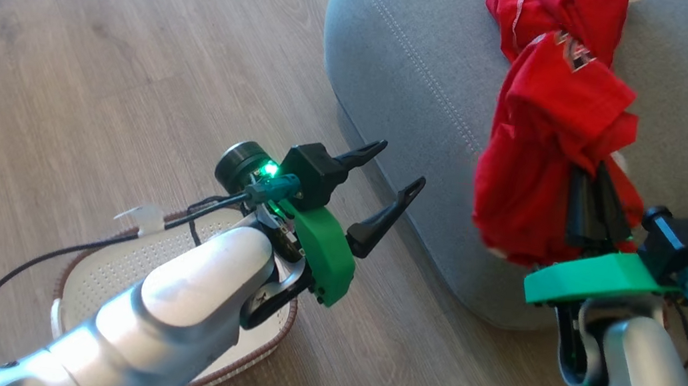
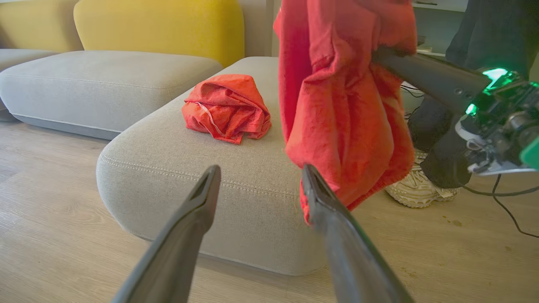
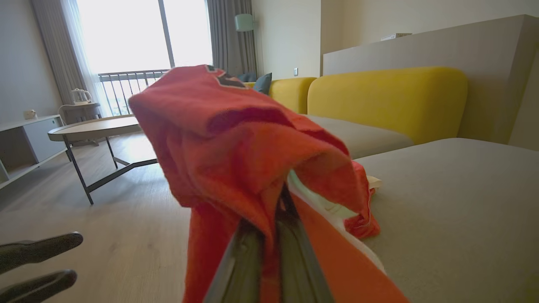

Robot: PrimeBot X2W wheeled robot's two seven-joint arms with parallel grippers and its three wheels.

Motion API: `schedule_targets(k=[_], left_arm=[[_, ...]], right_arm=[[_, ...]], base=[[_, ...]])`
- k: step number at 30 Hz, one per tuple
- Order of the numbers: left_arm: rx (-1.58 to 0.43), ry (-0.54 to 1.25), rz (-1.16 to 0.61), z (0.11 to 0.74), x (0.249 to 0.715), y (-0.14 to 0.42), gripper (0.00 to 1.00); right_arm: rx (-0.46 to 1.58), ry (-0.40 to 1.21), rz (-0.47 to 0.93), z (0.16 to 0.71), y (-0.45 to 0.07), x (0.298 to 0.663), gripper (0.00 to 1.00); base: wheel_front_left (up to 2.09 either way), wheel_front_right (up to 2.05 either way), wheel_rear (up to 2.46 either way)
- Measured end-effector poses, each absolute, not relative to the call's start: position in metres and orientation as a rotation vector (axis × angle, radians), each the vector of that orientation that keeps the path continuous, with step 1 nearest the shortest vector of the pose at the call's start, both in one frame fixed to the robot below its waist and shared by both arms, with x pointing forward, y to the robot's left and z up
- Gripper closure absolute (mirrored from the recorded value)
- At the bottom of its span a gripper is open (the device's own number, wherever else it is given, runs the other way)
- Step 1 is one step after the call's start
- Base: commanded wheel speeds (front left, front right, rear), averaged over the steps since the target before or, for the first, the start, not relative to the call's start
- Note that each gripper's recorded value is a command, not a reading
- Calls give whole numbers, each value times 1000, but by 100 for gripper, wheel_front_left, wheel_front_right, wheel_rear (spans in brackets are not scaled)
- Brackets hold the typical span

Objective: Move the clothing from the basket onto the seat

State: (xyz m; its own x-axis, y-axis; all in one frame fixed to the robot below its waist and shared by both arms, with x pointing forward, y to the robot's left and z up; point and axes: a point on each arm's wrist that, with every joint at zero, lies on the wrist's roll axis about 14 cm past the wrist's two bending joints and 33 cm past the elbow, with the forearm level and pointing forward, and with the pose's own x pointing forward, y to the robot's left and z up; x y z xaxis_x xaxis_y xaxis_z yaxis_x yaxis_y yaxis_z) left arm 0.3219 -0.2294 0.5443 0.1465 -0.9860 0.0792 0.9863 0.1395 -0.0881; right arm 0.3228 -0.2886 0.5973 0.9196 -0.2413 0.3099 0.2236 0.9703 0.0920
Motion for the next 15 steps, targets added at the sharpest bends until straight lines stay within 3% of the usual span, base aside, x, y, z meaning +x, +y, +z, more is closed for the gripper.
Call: schedule_targets(k=[9, 15], left_arm=[[-167, 20, -1448, 533, 325, -232, 0], [-195, 26, -1480, 524, 328, -230, 0]], right_arm=[[7, -331, -301, 601, -308, 318, 100], [-119, -359, -304, 629, -332, 340, 100]], base=[[0, 0, 0], [0, 0, 0]])
